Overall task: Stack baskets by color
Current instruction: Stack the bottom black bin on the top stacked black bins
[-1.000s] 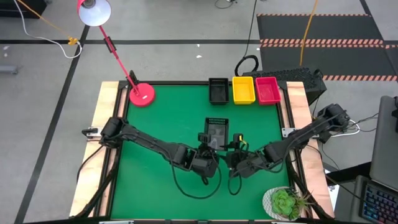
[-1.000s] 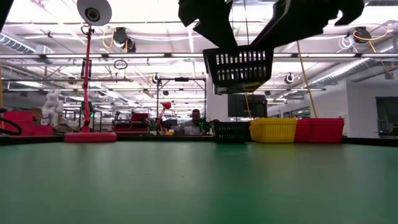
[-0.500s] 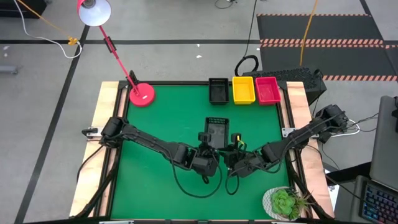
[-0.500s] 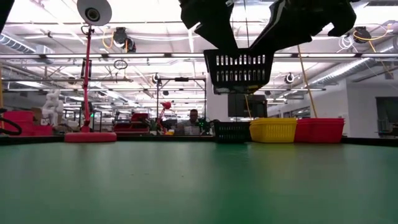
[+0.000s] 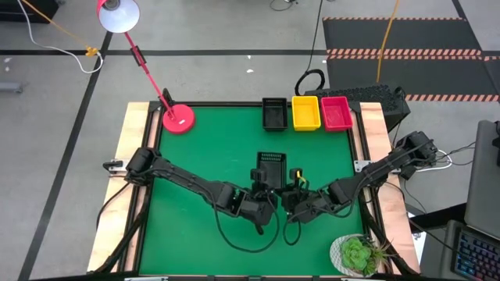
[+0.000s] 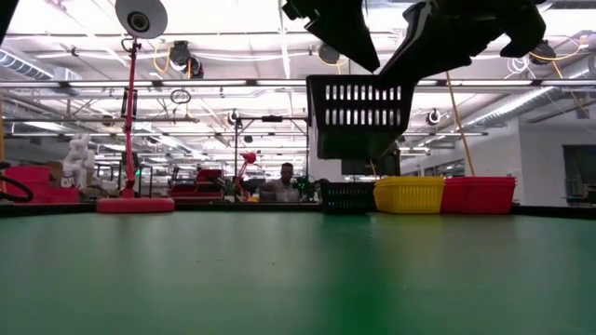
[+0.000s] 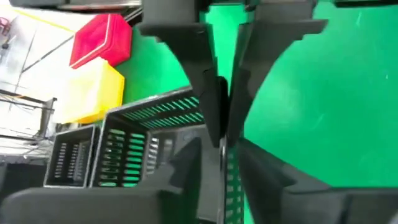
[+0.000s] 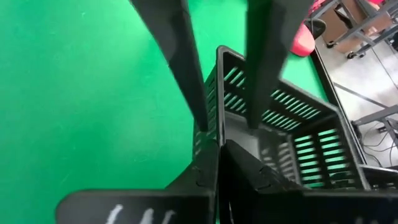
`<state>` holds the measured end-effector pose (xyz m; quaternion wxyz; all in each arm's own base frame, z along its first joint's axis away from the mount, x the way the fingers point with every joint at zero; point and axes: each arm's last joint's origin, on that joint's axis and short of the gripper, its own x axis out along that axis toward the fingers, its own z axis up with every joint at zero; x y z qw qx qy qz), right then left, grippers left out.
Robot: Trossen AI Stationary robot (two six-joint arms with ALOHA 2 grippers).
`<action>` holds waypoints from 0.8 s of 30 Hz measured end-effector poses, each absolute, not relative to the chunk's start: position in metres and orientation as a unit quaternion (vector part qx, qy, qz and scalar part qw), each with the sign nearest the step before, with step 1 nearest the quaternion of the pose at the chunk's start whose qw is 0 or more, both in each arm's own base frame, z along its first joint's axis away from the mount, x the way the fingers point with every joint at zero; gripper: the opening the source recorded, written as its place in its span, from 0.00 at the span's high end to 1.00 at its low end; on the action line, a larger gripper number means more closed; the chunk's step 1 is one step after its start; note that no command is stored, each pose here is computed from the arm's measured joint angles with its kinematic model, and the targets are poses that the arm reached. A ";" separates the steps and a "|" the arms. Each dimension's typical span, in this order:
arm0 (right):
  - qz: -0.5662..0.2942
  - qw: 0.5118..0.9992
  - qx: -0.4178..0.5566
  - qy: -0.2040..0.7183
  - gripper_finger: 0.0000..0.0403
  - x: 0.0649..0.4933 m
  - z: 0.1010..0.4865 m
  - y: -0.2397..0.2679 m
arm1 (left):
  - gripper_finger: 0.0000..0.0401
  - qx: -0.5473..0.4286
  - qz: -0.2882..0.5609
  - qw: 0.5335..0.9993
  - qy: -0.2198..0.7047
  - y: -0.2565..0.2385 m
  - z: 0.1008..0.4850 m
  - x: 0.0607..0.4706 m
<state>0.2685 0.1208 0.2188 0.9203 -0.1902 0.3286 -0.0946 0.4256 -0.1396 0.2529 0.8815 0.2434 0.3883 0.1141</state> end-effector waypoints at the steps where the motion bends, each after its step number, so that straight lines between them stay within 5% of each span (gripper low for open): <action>1: -0.094 0.920 -0.191 0.329 0.99 0.268 0.219 0.121 | 0.71 0.239 0.116 0.883 0.387 -0.140 0.253 0.426; 9: -0.093 0.915 -0.200 0.338 0.99 0.267 0.217 0.120 | 0.54 0.201 0.114 0.901 0.367 -0.145 0.265 0.421; 24: -0.073 0.911 -0.203 0.350 0.99 0.266 0.216 0.121 | 0.53 0.154 0.215 0.869 0.417 -0.142 0.270 0.388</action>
